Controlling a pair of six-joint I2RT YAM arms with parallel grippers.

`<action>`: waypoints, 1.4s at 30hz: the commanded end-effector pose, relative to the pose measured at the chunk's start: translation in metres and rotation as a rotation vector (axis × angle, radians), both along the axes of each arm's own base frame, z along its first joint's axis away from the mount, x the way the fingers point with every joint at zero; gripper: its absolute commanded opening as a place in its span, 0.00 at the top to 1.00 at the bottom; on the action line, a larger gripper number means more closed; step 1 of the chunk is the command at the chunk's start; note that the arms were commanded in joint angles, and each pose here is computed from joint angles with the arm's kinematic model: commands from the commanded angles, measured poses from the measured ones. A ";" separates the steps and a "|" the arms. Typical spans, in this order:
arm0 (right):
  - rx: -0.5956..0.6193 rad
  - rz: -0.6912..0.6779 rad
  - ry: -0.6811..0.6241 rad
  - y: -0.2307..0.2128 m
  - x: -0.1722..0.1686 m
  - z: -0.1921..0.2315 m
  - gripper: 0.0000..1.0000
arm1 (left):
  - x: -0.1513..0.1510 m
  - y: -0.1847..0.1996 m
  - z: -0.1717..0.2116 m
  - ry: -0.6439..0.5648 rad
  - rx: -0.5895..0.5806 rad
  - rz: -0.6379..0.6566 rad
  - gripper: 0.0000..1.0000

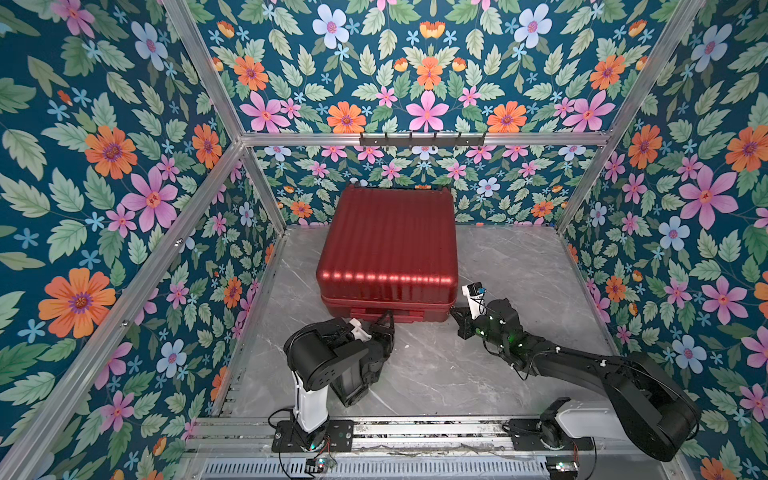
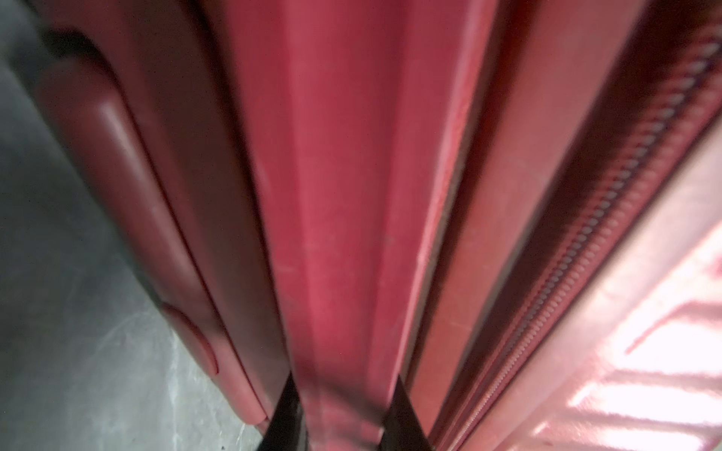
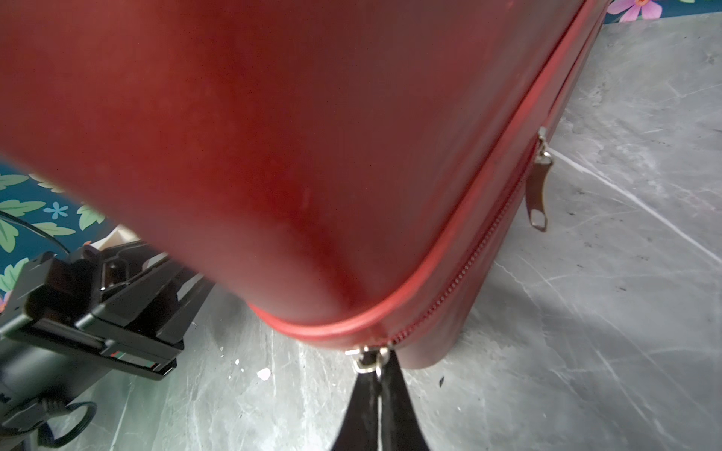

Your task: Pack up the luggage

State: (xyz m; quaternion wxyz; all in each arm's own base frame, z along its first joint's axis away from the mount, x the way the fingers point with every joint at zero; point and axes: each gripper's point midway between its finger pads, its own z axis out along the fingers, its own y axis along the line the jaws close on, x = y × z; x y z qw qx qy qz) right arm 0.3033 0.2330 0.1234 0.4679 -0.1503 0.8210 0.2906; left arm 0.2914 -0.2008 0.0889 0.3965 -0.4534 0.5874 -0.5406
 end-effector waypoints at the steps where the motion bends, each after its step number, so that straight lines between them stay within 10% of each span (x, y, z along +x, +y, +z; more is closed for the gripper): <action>1: 0.011 -0.042 -0.030 -0.003 0.010 0.008 1.00 | -0.001 0.016 -0.003 -0.002 0.037 0.061 1.00; 42: -0.104 -0.302 -0.002 -0.073 0.076 0.017 1.00 | -0.013 0.029 -0.006 0.028 0.155 0.046 1.00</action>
